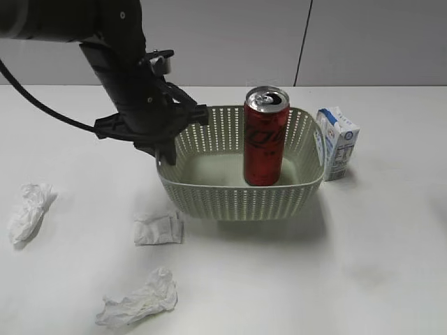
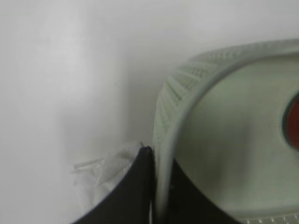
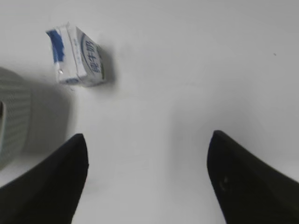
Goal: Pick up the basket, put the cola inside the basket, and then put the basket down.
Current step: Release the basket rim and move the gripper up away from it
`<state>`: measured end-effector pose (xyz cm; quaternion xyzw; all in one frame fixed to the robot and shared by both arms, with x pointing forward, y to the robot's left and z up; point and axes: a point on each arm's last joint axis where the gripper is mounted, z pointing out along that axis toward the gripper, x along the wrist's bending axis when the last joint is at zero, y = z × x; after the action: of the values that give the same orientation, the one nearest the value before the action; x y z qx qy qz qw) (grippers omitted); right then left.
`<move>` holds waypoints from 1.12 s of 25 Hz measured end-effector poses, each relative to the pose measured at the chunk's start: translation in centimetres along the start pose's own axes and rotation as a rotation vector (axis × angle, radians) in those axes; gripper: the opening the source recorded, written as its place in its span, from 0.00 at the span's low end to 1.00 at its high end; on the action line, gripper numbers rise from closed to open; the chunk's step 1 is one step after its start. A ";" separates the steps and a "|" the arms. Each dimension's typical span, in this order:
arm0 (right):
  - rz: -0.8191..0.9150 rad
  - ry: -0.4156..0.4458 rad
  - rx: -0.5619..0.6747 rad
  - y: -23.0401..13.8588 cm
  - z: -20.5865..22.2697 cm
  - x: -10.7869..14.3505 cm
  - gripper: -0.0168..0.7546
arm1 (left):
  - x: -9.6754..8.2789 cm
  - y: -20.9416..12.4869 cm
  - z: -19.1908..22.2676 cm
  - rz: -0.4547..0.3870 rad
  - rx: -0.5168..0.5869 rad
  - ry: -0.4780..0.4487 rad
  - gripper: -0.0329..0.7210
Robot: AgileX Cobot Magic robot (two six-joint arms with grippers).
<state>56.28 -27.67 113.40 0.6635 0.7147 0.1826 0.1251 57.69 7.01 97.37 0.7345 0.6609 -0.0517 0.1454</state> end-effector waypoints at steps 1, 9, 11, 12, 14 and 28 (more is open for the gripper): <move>-0.003 -0.014 -0.009 -0.9 -0.9 -0.2 0.79 | 0.2 0.2 0.0 -0.011 -0.008 -0.005 0.04; -0.011 -0.027 -0.083 -10.0 -5.5 0.2 0.79 | 2.3 1.4 2.7 -0.082 0.013 0.008 0.04; -0.013 -0.028 -0.118 -12.3 -6.2 0.3 0.79 | 2.4 1.5 2.9 -0.076 0.002 0.014 0.04; -0.013 -0.028 -0.140 -13.2 -6.5 0.3 0.79 | 2.4 1.6 3.0 -0.074 -0.005 0.014 0.04; -0.015 -0.030 -0.184 -15.4 -6.9 0.4 0.79 | 2.5 1.7 3.2 -0.073 -0.009 0.017 0.04; -0.019 -0.036 -0.377 -26.6 -3.9 0.3 0.79 | 3.1 2.2 2.8 -0.019 -0.024 -0.012 0.90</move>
<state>30.58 -29.16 105.58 0.6247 0.6716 0.3002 0.2619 60.54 8.98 94.21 0.7260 0.6676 -0.0497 0.1574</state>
